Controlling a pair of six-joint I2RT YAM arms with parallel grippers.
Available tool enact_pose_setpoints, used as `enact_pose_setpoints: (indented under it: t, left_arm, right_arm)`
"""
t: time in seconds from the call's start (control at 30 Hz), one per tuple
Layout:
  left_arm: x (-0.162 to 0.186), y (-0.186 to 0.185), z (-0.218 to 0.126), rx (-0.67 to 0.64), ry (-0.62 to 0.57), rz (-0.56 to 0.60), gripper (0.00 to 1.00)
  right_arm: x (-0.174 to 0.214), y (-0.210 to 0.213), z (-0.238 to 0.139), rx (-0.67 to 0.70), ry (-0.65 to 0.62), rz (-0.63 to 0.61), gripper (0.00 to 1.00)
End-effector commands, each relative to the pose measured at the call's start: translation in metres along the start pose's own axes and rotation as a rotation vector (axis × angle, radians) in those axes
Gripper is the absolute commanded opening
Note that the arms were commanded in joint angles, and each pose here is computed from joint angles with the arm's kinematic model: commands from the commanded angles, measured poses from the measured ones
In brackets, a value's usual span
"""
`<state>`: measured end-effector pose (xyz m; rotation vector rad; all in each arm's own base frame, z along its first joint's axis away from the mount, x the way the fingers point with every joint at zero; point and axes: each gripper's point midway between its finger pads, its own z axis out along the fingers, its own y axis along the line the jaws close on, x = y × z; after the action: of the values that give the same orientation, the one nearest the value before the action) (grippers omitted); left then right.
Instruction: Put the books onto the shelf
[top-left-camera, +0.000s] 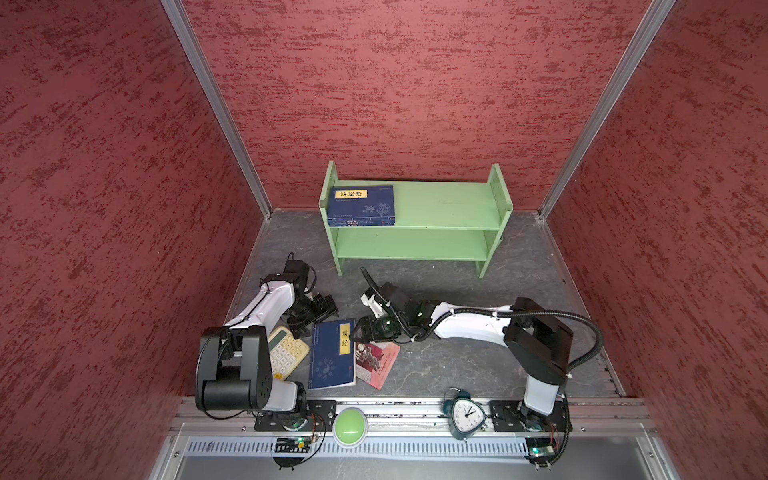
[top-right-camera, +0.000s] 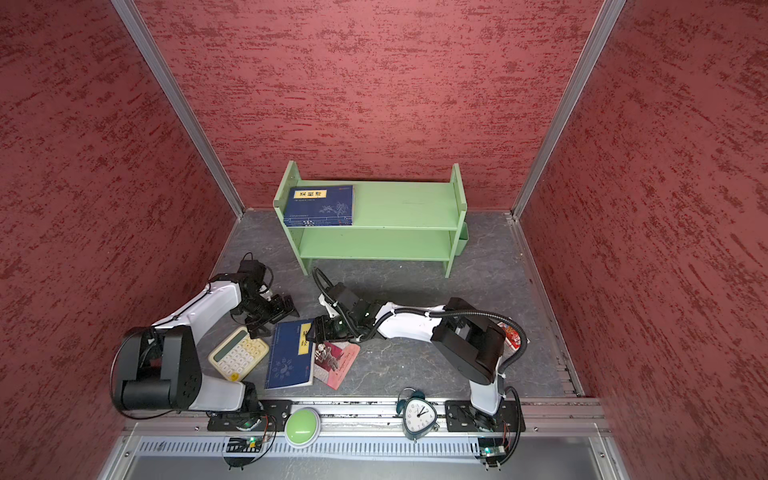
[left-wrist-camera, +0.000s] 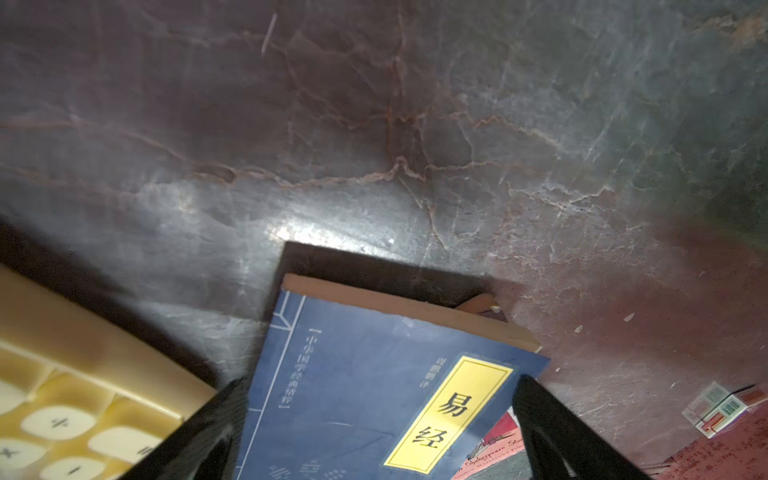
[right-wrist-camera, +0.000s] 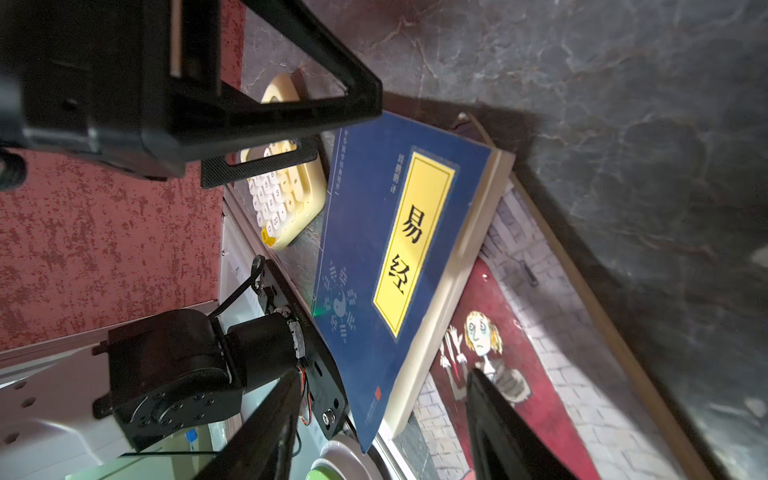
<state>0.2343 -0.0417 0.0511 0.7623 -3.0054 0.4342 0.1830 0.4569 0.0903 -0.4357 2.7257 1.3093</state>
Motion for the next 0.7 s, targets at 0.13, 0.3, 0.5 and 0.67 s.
enact_pose_setpoints:
  t: [0.13,0.3,0.5,0.67]
  left_arm:
    - [-0.006,0.01,0.008,-0.076,-0.018,0.018,1.0]
    - [-0.006,0.014,0.013,-0.087,-0.019,0.02,1.0]
    - [-0.003,0.01,0.02,-0.085,0.01,0.035,1.0]
    - [0.0,0.008,0.027,-0.085,0.039,0.04,1.0]
  right_arm:
    - [0.007,-0.001,0.011,0.013,0.051,0.021,0.63]
    - [0.007,-0.005,0.015,0.032,0.065,0.018,0.63]
    - [0.009,-0.009,0.021,0.044,0.08,0.018,0.62]
    - [0.008,-0.015,0.022,0.076,0.081,0.024,0.62]
